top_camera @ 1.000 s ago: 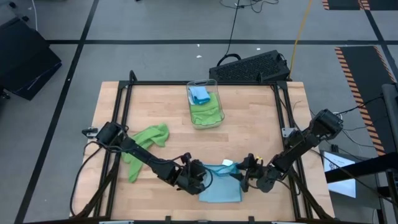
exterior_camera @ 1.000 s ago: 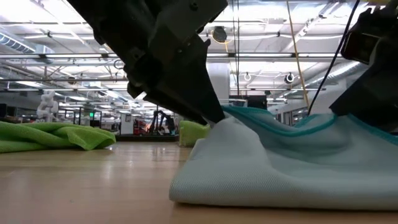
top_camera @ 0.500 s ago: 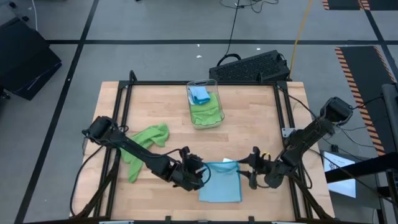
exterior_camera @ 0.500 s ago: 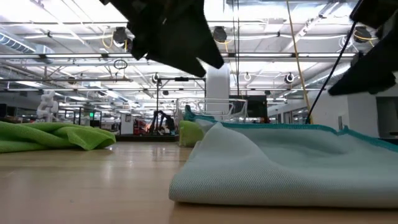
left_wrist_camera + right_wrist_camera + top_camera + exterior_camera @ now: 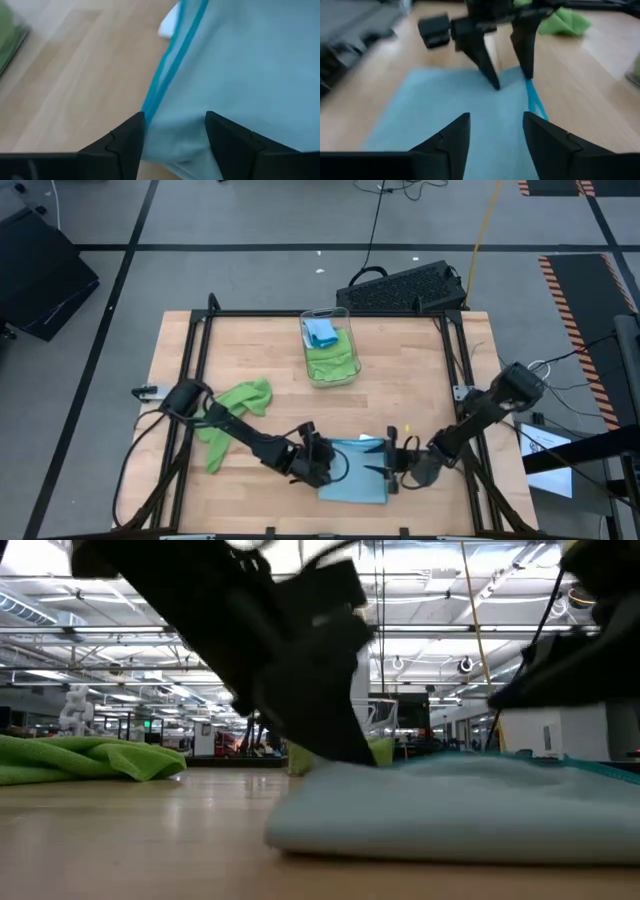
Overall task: Fold microfiber towels
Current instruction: Fold the blue towel
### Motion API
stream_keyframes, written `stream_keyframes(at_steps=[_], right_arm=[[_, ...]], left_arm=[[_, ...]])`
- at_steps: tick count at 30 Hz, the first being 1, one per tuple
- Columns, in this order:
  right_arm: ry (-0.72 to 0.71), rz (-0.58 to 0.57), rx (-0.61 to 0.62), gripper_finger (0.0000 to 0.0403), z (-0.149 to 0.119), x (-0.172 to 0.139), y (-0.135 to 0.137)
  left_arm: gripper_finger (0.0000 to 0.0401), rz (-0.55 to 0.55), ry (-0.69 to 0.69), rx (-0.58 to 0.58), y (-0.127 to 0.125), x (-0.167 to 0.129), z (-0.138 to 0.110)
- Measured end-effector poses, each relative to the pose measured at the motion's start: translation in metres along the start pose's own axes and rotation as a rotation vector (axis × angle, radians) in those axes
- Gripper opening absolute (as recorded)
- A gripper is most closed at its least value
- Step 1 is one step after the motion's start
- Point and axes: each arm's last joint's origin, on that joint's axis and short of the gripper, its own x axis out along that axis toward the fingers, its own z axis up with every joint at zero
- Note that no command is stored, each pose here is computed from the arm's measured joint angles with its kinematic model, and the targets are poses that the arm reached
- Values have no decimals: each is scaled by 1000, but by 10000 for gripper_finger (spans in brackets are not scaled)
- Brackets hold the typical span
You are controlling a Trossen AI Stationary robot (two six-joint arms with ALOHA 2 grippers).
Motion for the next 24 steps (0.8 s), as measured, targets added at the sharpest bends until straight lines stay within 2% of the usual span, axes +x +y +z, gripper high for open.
stream_keyframes(at_steps=[6, 12, 16, 18, 24], right_arm=[[113, -99, 3, 124, -36, 23, -12], [95, -163, 86, 83, -50, 31, -15], [76, -155, 73, 70, -41, 28, -16], [39, -173, 62, 70, -30, 25, -16], [-99, -164, 63, 103, 15, 8, -18]], left_arm=[[214, 16, 54, 3, 10, 11, -2], [214, 48, 100, 65, 18, 10, -2], [214, 93, 146, 82, 31, 9, 1], [214, 80, 152, 83, 35, 6, 6], [214, 35, 89, 95, 41, -26, 30]])
